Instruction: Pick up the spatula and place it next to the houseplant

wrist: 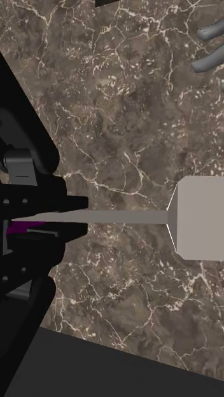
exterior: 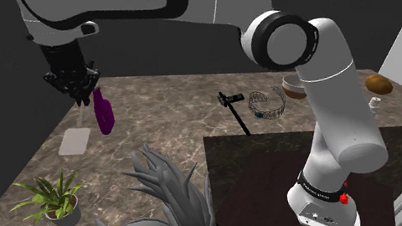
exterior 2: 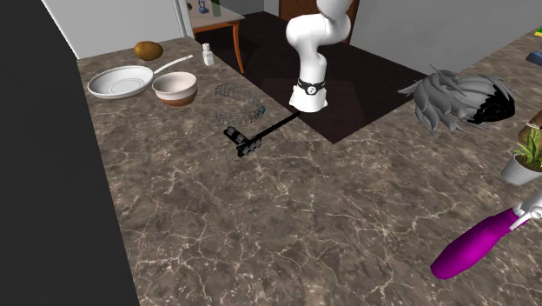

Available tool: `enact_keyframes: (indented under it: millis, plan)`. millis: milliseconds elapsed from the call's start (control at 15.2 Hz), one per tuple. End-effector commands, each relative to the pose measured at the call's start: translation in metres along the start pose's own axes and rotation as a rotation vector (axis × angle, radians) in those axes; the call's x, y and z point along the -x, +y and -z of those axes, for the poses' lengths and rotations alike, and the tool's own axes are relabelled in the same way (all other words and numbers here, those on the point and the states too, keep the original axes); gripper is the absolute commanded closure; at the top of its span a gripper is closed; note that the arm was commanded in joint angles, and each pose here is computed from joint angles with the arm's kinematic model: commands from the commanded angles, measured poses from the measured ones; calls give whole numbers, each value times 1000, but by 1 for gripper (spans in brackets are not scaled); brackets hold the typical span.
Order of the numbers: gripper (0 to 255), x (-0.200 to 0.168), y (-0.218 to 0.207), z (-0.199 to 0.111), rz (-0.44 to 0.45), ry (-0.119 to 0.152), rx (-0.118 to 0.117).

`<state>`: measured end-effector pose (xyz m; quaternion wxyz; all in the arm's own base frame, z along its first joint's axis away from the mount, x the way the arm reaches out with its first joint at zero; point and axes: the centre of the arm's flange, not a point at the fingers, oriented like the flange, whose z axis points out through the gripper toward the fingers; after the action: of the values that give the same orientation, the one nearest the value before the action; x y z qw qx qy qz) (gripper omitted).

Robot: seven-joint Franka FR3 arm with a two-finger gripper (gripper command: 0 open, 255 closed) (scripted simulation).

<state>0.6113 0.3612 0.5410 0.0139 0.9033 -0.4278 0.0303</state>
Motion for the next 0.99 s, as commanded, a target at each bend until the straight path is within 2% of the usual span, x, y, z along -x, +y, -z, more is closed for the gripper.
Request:
enact_keyframes:
  millis: [0, 924]
  plan:
    - [255, 17, -8, 1, -1, 0, 0]
    - [255, 21, -8, -73, -1, 0, 0]
